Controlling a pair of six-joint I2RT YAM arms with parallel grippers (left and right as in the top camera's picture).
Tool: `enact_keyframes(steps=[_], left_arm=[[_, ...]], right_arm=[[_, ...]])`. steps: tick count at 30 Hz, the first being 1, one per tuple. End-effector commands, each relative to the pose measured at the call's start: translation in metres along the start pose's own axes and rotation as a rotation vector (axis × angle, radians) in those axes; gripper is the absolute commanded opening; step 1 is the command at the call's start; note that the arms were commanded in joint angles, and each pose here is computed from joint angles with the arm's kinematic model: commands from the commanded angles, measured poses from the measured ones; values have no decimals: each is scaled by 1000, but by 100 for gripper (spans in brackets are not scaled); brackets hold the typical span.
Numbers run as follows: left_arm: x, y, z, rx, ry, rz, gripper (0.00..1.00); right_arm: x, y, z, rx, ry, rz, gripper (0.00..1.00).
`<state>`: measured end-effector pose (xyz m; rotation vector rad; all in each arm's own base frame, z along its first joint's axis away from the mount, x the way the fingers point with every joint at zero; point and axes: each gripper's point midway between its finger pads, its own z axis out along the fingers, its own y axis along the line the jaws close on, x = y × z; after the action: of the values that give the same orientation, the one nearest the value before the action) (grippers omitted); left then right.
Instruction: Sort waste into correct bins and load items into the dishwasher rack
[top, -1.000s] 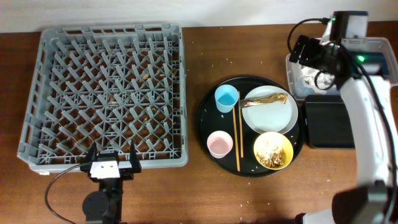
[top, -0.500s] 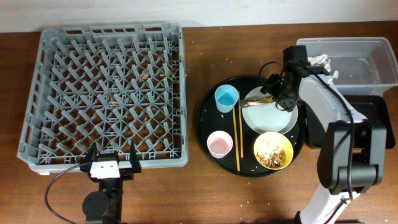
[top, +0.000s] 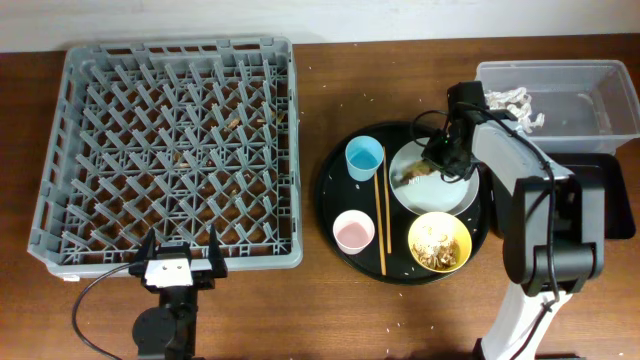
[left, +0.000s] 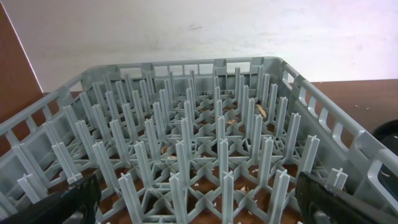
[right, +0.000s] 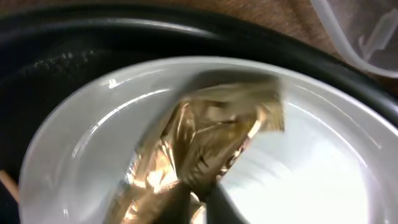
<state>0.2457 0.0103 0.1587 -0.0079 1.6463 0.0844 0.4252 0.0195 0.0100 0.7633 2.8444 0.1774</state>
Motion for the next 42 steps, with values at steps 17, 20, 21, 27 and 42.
enact_keyframes(steps=[17, 20, 21, 27, 42], left_arm=[[1, -2, 0, 9, 1, 17, 99], [2, -2, 0, 9, 1, 17, 99], [2, -2, 0, 9, 1, 17, 99], [2, -2, 0, 9, 1, 17, 99], [1, -2, 0, 9, 1, 17, 99]], right_arm=[[-197, -94, -222, -37, -619, 130, 4], [-204, -99, -174, -14, -547, 132, 46], [-204, -101, -169, -10, -540, 134, 70], [-172, -36, -282, -284, -574, -27, 80], [74, 49, -171, -38, 134, -466, 70]])
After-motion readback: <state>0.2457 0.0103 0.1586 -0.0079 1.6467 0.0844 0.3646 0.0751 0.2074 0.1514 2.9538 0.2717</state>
